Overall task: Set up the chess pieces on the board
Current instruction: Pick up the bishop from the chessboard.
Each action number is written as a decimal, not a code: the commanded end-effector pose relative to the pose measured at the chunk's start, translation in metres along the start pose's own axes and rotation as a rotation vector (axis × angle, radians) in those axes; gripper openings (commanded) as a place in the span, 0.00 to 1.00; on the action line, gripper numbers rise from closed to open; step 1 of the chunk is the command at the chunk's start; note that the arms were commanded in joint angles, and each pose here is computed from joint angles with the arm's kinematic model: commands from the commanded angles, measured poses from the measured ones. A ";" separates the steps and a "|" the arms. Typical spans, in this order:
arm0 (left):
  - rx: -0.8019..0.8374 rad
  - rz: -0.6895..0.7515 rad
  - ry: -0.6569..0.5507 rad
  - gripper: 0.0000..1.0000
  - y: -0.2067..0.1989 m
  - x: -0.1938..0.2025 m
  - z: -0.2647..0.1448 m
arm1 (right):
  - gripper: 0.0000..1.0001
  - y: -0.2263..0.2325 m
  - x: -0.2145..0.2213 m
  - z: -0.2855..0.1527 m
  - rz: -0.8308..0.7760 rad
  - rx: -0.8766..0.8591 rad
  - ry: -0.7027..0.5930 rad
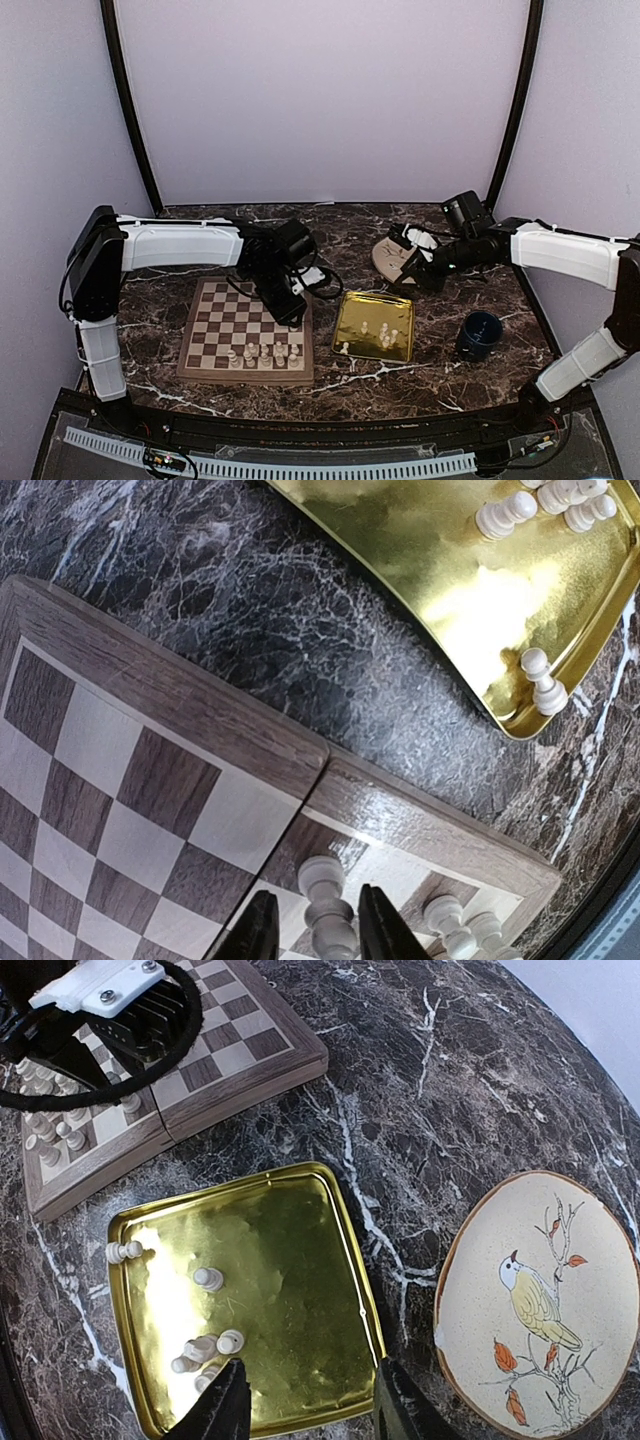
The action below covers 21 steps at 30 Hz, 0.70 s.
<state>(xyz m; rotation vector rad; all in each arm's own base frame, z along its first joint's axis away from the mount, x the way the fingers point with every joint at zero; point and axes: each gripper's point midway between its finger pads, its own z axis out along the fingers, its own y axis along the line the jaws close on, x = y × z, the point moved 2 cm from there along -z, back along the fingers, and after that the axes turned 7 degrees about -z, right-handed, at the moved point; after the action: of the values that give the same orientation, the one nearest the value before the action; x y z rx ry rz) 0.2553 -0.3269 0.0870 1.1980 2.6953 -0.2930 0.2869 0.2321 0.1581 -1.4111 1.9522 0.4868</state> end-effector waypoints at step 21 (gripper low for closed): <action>-0.207 -0.219 -0.020 0.12 0.052 0.047 -0.059 | 0.43 0.002 0.003 0.006 -0.006 -0.030 0.003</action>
<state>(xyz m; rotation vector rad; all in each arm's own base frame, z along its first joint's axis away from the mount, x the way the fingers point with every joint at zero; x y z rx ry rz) 0.2599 -0.2824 0.1033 1.0378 2.7261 -0.0890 0.2854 0.2335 0.1527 -1.4266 1.9597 0.5066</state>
